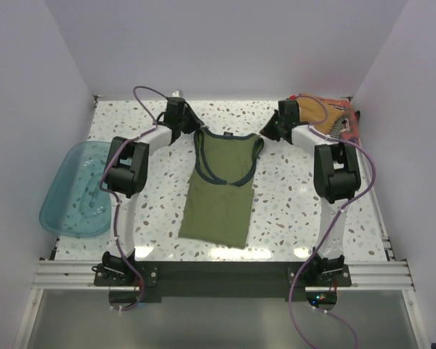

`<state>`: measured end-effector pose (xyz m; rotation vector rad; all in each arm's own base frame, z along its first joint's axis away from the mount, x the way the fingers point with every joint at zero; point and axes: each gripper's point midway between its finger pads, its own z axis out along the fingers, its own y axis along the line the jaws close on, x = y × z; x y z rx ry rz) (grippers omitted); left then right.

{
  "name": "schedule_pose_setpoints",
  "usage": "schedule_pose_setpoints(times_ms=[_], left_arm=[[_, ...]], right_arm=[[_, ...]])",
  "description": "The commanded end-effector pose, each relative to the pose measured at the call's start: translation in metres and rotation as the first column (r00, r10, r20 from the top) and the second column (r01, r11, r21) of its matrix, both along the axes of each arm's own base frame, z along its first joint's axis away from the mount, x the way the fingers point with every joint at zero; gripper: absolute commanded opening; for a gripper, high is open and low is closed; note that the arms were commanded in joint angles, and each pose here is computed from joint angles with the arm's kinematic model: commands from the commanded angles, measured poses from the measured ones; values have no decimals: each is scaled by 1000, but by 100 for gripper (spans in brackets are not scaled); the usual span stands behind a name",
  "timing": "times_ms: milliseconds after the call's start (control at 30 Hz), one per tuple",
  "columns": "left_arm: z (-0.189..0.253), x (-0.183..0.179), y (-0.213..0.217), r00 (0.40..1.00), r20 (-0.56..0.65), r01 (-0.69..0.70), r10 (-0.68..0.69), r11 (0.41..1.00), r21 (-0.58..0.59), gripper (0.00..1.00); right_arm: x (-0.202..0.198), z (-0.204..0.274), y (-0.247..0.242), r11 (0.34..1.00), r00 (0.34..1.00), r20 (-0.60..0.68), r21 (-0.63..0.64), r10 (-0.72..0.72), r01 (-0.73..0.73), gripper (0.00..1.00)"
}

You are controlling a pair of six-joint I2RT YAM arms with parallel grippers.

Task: Fold and stack the tank tops
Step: Fold the tank top

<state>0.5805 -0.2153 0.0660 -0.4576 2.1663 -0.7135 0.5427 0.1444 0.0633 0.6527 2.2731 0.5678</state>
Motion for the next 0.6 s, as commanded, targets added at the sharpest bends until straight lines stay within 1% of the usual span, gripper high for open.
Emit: schedule_pose_setpoints(times_ms=[0,33,67,133,200,300,333,433,567], left_arm=[[21,9,-7,998,62,14,-14,1000,-7,23],[30,11,-4,996,86,3,-3,1000,-2,28],[31,10,-2,996,91,-1,0,1000,9,30],[37,11,2,995,100,-17,14,999,27,33],[44,14,8,993,117,-31,24,998,57,35],[52,14,22,991,115,-82,68,990,118,39],[49,12,30,991,98,-108,94,983,150,40],[47,9,36,991,84,-122,108,975,188,42],[39,5,37,994,58,-107,97,972,210,45]], right_arm=[[10,26,-1,999,998,62,-42,25,-23,15],[9,35,-7,998,997,82,-67,11,-5,19],[6,35,-11,995,997,78,-102,20,-12,27],[4,41,-16,991,996,85,-135,23,-11,31],[0,37,-25,982,997,72,-190,23,-9,31],[-4,33,-26,977,997,55,-213,45,-32,31],[-6,31,-26,977,998,49,-212,50,-38,32],[-9,26,-21,978,997,41,-197,73,-63,33],[-14,18,-14,982,996,24,-168,91,-85,36]])
